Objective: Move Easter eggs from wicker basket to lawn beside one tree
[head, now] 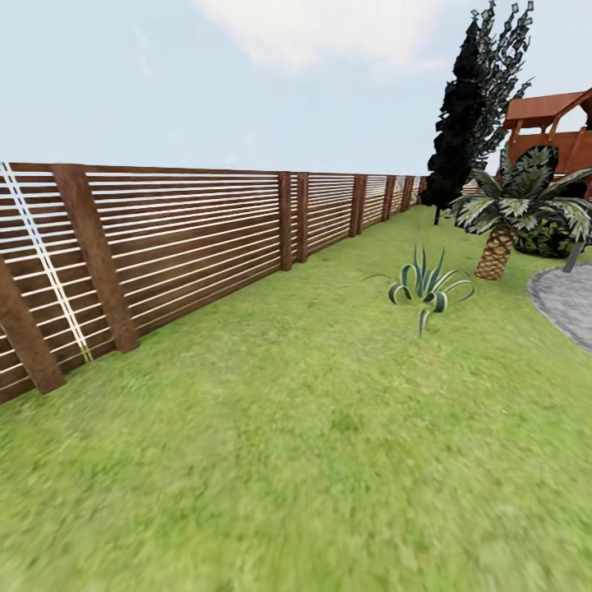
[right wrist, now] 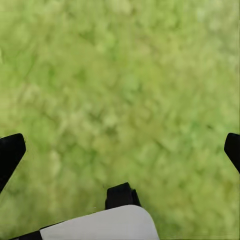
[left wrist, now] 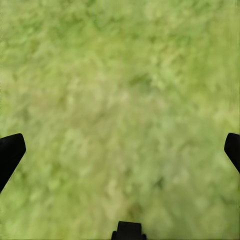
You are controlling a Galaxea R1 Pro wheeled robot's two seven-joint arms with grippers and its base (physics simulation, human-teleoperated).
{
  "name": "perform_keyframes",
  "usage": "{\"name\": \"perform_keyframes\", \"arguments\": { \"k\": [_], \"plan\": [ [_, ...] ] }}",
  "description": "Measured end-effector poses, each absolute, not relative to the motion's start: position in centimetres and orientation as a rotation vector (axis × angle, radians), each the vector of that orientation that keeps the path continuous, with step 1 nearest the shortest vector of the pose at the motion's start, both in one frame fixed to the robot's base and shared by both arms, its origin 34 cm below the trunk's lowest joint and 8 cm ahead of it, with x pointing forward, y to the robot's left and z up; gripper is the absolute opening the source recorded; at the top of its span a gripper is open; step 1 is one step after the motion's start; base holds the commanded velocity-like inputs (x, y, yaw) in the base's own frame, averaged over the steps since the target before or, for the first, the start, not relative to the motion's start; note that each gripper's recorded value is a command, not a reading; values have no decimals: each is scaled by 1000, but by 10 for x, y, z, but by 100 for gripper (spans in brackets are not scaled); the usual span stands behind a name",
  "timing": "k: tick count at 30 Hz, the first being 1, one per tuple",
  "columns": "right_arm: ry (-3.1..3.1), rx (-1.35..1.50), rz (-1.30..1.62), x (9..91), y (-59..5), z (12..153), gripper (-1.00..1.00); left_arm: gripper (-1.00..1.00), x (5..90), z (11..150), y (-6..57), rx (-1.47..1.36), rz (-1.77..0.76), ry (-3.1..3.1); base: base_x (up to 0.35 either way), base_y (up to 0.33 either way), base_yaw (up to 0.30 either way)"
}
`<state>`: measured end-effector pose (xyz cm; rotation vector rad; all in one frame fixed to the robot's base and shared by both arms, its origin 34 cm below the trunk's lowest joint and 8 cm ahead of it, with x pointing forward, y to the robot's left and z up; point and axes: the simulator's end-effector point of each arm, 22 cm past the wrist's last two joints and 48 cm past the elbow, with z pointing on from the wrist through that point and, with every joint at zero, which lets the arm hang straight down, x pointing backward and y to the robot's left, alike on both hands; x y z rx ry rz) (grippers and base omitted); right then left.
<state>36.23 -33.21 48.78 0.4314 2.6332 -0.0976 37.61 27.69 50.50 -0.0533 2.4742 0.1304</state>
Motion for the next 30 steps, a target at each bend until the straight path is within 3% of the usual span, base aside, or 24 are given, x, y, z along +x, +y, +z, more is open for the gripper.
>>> {"name": "perform_keyframes", "arguments": {
  "k": [22,30],
  "plan": [
    [2631,431,-92,363,-331,488,100,100,376,505,276,-52,130,2475,329,123,-2],
    [2633,430,-89,363,-330,488,100,100,372,502,275,-49,127,2485,330,137,-209]
  ]
}}
